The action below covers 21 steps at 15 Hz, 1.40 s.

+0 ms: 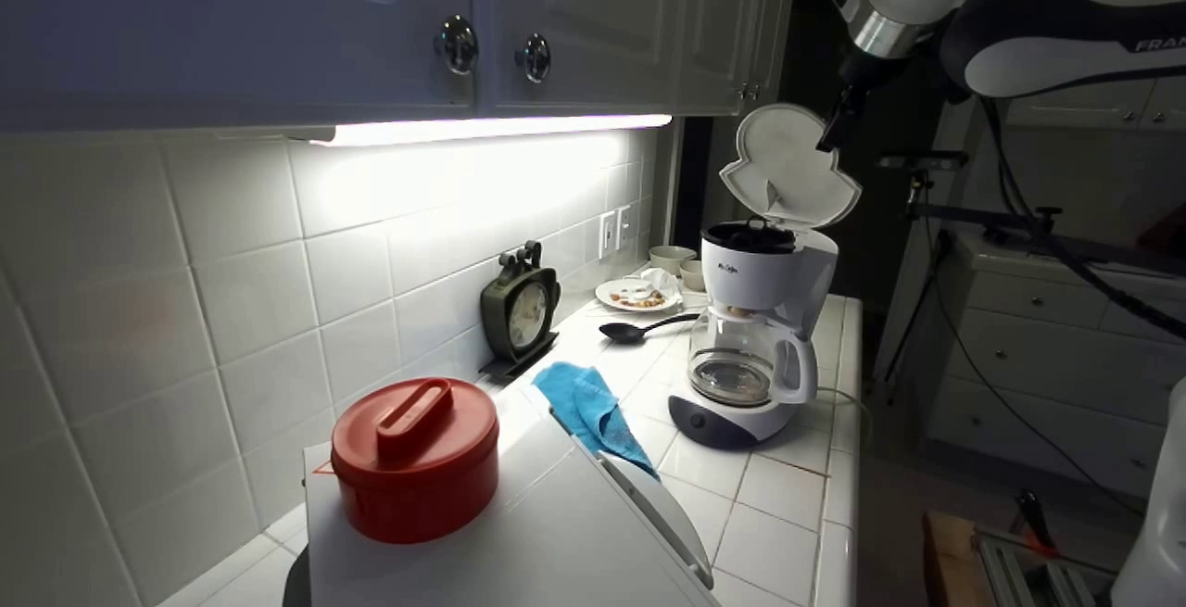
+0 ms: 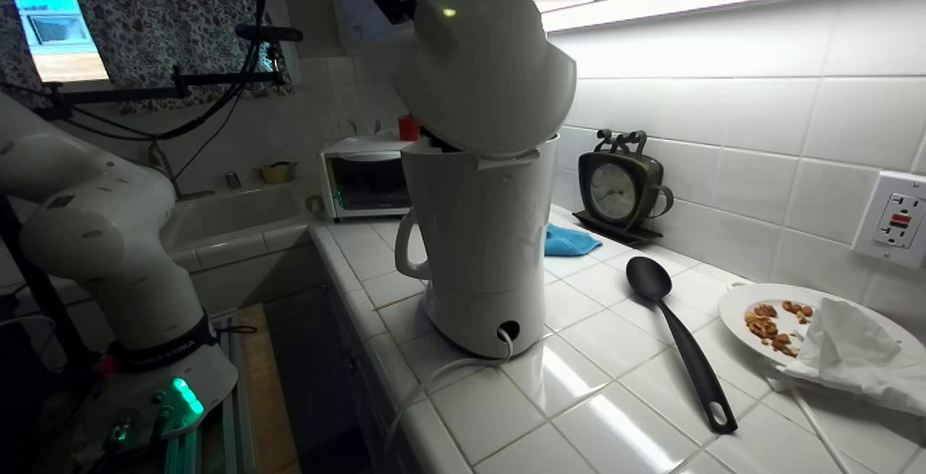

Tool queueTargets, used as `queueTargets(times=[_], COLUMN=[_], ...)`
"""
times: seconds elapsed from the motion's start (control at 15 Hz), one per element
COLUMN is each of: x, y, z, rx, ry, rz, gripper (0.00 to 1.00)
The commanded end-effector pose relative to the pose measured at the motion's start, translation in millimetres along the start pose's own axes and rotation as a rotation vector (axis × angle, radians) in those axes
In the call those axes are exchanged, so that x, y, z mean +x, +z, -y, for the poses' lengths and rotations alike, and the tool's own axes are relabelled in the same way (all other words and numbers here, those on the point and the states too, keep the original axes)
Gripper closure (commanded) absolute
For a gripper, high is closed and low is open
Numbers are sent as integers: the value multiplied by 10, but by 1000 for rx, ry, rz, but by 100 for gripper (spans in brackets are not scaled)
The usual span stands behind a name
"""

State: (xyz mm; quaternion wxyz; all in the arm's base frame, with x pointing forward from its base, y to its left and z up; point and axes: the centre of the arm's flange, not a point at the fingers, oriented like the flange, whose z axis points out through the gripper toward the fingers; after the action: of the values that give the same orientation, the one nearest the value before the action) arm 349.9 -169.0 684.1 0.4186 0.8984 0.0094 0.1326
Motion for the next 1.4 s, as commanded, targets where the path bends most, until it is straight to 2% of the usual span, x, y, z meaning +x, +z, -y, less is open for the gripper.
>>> queueTargets(times=[0.0,0.2,0.67,1.13,1.33], x=[-188,-374,-816,-973,-794], y=[-39,32,153,259,75], z=[-320,-438,-719,-736,-604], rx=[-56,-68,-57,-35,9], ry=[-14,-30,22,45,73], rz=[-38,-55,-39,-22,-33], gripper=[0,0,0,0,0])
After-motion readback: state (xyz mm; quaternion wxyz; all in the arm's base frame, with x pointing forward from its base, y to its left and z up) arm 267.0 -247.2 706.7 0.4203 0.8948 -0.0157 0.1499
